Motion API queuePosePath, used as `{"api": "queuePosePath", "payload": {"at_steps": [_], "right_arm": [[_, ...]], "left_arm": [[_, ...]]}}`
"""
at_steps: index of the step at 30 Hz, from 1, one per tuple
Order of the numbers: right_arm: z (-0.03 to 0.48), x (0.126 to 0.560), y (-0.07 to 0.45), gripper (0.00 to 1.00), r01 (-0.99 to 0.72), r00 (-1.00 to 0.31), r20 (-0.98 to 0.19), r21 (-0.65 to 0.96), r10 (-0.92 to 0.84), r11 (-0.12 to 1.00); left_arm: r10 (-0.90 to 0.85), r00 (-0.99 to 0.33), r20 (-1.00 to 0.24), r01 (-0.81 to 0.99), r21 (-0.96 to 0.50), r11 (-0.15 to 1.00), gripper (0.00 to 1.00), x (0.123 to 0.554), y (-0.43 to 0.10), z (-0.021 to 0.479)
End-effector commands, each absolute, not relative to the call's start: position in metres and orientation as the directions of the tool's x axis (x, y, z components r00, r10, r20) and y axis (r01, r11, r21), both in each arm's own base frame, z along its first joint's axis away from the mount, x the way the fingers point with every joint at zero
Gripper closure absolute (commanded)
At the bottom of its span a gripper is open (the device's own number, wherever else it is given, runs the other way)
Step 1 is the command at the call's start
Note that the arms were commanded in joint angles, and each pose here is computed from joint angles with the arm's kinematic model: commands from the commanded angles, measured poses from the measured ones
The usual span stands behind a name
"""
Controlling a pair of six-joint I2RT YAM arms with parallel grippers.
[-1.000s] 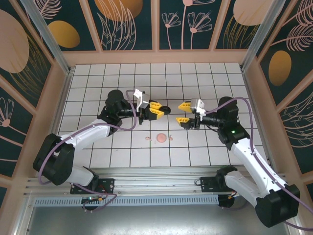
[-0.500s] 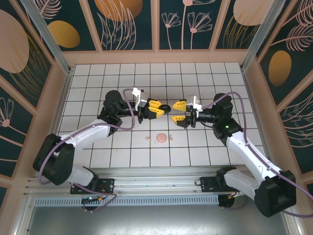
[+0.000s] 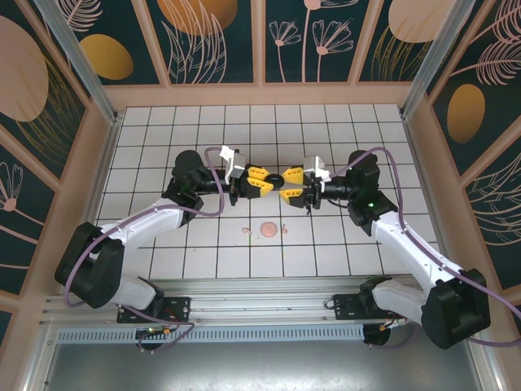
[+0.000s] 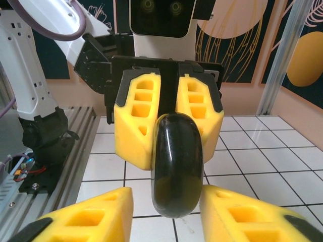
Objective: Insert the wireless bluetooth earbuds into the charging case
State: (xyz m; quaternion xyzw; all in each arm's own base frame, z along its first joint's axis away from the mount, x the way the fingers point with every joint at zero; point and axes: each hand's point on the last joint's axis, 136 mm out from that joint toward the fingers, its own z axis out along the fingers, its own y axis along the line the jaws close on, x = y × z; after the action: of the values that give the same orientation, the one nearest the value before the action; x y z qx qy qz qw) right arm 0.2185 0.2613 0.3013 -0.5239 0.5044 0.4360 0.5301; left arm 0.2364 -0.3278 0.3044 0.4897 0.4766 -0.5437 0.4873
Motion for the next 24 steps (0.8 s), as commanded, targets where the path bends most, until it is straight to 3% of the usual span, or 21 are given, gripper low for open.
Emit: {"api": "queuePosePath", "payload": {"at_steps": [1,9,13,16,24], "right_arm": [[0.320,0.216,0.265,0.64,-0.984,0.170,-0.985,-0.171,-0.029,0.046],[0.319,0.218,0.268,0.76,-0.985,0.166,-0.986,-0.168,-0.031,0.036],[0.314,0.222,0.268,0.87,-0.985,0.159,-0.985,-0.162,-0.068,0.055],[0.307,0.227,0.263,0.88,-0.981,0.162,-0.975,-0.176,-0.150,0.084],[0.277,0.249,0.237,0.89,-0.944,0.136,-0.871,-0.258,-0.471,0.206]], "left_arm": [[-0.085,-0.012,-0.996,0.994,-0.003,-0.105,0.88,0.231,-0.328,0.312],[-0.083,-0.015,-0.996,0.994,-0.006,-0.106,0.87,0.231,-0.329,0.313],[-0.066,-0.016,-0.998,0.996,-0.010,-0.087,0.75,0.234,-0.329,0.309],[0.003,0.003,-1.000,0.999,0.002,-0.048,0.61,0.241,-0.330,0.298],[0.235,0.087,-0.968,0.995,0.096,0.028,0.56,0.255,-0.324,0.256]]}}
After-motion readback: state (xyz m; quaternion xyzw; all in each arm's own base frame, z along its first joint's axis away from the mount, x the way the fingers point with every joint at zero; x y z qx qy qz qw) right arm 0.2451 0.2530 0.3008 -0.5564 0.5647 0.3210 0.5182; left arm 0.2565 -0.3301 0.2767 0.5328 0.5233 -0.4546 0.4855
